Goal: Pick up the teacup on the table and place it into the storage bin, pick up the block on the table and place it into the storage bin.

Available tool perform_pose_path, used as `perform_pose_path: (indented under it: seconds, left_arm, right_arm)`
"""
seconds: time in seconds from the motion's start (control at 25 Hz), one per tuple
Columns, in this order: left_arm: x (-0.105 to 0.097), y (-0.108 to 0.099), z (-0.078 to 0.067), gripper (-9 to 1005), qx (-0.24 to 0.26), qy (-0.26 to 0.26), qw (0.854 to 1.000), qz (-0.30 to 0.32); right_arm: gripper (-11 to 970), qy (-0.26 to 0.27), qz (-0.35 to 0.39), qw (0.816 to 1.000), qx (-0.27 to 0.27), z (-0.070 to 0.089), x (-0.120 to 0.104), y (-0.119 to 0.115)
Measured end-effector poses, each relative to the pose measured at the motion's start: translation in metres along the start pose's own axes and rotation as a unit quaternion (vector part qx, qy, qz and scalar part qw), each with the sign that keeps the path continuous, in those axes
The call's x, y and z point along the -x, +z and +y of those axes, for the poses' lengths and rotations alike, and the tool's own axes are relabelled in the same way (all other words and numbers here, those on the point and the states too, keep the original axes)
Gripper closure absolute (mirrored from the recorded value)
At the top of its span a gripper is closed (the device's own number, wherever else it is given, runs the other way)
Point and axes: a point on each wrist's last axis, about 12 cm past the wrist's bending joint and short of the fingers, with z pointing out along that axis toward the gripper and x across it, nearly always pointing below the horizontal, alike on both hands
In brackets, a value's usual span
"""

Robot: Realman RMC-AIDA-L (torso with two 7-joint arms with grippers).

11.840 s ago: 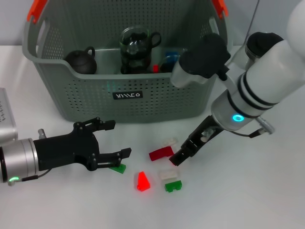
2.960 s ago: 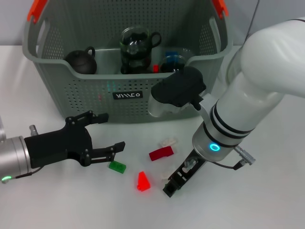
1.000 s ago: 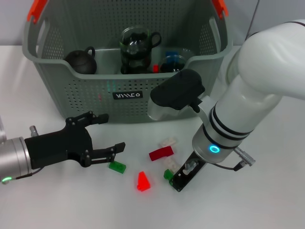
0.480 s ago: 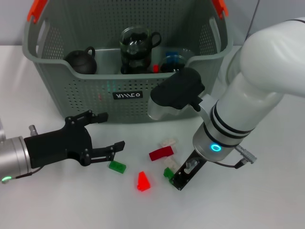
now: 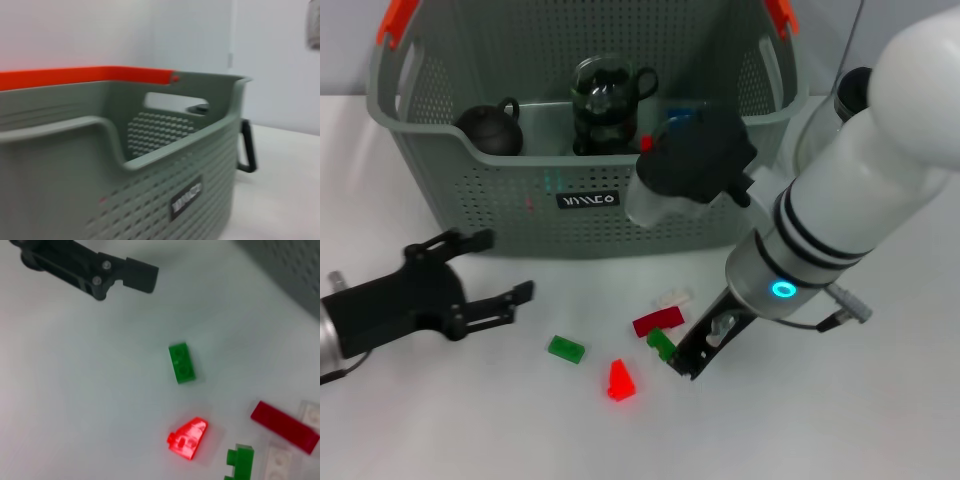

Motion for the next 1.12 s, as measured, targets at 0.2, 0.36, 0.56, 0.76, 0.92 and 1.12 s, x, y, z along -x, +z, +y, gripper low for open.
perform_pose_path:
  seconds: [0.2,0.36,0.56,0.76,0.92,1.12]
  left_arm:
    - [-0.009,-0.021,-0.001,119,0.033,-0.017,0.999,-0.002]
    - [-0.01,-0.024,-0.003,119,0.033,-0.02,0.999,-0.008]
    - [-0.007,-0.019,-0.003,119,0.025,-0.017,0.999,-0.013]
    - [-0.004,-0.014,-0.003,119,0.018,-0.015,1.0,-0.016]
    - [-0.002,-0.011,-0.004,119,0.014,-0.015,1.0,-0.019]
    - [-0.001,-0.011,-0.005,118,0.005,-0.016,1.0,-0.025]
  right_arm:
    - [858,-0.018,-0.038,0.999,-0.001,0.003,0.011,-0.029]
    - [858,-0.055,-0.105,0.993,-0.003,0.013,0.037,-0.081]
    - [858,-0.096,-0.208,0.973,0.0,0.016,0.068,-0.146]
    - [858,-0.082,-0.276,0.958,-0.003,-0.017,0.095,-0.165]
    - [858,-0.033,-0.273,0.961,-0.024,-0.064,0.103,-0.141]
    - [784,0.001,-0.264,0.962,-0.073,-0.099,0.093,-0.121]
